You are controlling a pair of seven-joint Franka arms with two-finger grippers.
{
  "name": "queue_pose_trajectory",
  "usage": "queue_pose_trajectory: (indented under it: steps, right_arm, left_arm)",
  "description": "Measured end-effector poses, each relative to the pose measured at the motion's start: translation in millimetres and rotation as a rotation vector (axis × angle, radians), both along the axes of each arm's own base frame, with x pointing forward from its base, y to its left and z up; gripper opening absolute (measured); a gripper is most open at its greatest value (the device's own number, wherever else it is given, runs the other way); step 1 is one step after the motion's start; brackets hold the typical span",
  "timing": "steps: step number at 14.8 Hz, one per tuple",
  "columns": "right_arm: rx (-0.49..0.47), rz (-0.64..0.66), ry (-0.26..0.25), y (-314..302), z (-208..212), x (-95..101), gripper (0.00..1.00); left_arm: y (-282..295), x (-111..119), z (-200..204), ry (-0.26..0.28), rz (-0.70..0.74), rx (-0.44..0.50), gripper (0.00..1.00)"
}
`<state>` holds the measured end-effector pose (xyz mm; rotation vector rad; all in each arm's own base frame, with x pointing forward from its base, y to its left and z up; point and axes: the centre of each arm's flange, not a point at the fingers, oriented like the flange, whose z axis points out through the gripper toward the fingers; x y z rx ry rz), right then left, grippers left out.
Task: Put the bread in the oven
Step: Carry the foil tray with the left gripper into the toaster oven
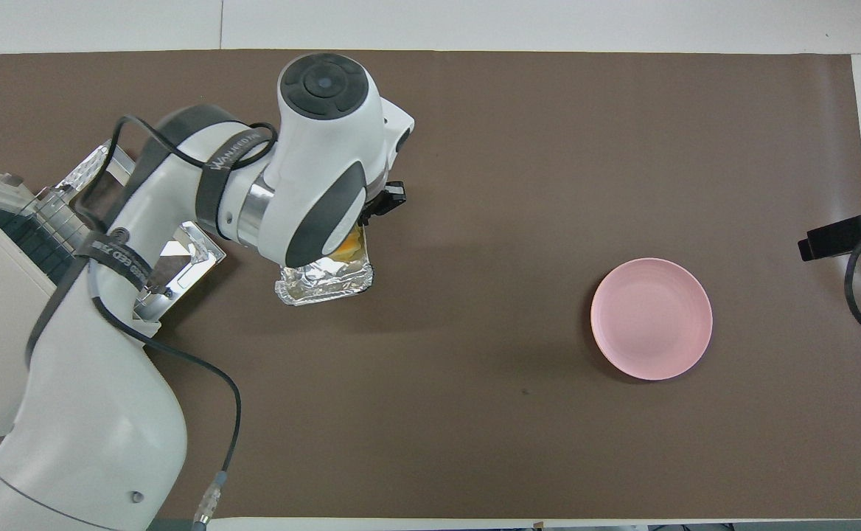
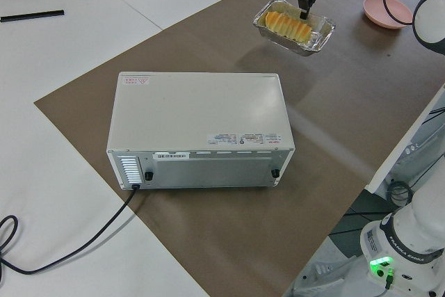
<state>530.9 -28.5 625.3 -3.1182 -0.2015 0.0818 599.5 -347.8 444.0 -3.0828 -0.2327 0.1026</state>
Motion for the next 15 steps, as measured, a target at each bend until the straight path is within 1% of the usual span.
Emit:
queue_pose_trajectory:
  steps: [2,5,6,8,10,12,15]
  right_arm:
    - [0.000,0.000,0.000,0.0,0.0,0.0,1.00]
    - [0.000,0.000,0.000,0.0,0.0,0.0,1.00]
    - [0.000,0.000,0.000,0.0,0.0,0.0,1.00]
    - [0.000,0.000,0.000,0.0,0.0,0.0,1.00]
    - [0.000,0.000,0.000,0.0,0.0,0.0,1.00]
    - [0.000,0.000,0.000,0.0,0.0,0.0,1.00]
    - [0.000,0.000,0.000,0.0,0.0,0.0,1.00]
  left_arm:
    - [45.7,22.2,13.5,-0.031,0.083,0.030,0.01]
    - [122.9,53.4,16.6,-0.060,0.214,0.086,0.01]
    - [150.0,61.6,16.3,-0.063,0.258,0.102,0.01]
    - [202.6,72.1,9.0,-0.048,0.338,0.127,0.01]
    - [239.8,72.5,-6.2,-0.010,0.392,0.145,0.01]
    - [266.5,65.3,-22.2,0.034,0.431,0.169,0.01]
    - [310.0,50.9,-36.2,0.086,0.490,0.196,0.01]
